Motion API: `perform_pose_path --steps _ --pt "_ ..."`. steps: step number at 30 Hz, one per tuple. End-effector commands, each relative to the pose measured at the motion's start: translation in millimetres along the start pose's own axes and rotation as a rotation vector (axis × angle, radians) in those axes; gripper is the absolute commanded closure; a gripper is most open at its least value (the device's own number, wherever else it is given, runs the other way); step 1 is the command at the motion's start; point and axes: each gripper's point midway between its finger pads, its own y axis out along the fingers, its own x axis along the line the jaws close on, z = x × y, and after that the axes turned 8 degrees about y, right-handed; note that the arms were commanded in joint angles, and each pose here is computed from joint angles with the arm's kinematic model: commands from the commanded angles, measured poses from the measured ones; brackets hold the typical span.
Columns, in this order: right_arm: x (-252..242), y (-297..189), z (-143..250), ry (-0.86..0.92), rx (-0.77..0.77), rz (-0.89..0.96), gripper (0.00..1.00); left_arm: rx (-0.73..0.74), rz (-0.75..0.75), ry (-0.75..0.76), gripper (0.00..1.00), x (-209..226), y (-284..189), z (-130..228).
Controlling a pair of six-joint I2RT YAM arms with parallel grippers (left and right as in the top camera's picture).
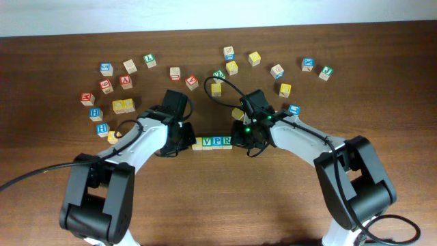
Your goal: Spell out CVPR
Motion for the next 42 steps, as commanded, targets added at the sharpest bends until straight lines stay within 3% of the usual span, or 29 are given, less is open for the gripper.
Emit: perform_pose_path --steps 1,17,23,28,35,42 --pt "-8 9 7 -0.002 0.022 0.023 0.96 0.014 0.028 0.017 1.00 -5 4 2" --pt "-5 9 10 -0.002 0.037 0.008 0.96 0.030 0.080 0.024 1.00 -16 4 5" --pt "-15 8 11 0.009 0.038 0.048 0.91 0.018 -0.028 0.017 1.00 5 4 5" --pt "-14 8 11 0.010 0.040 0.045 0.92 0.016 -0.033 -0.006 1.00 13 3 2" --pt "-14 8 11 0.009 0.040 0.044 0.96 0.053 0.090 0.040 1.00 -9 3 8" --pt "-14 8 11 0.010 0.040 0.044 0.94 0.058 0.102 0.040 1.00 -11 2 8"
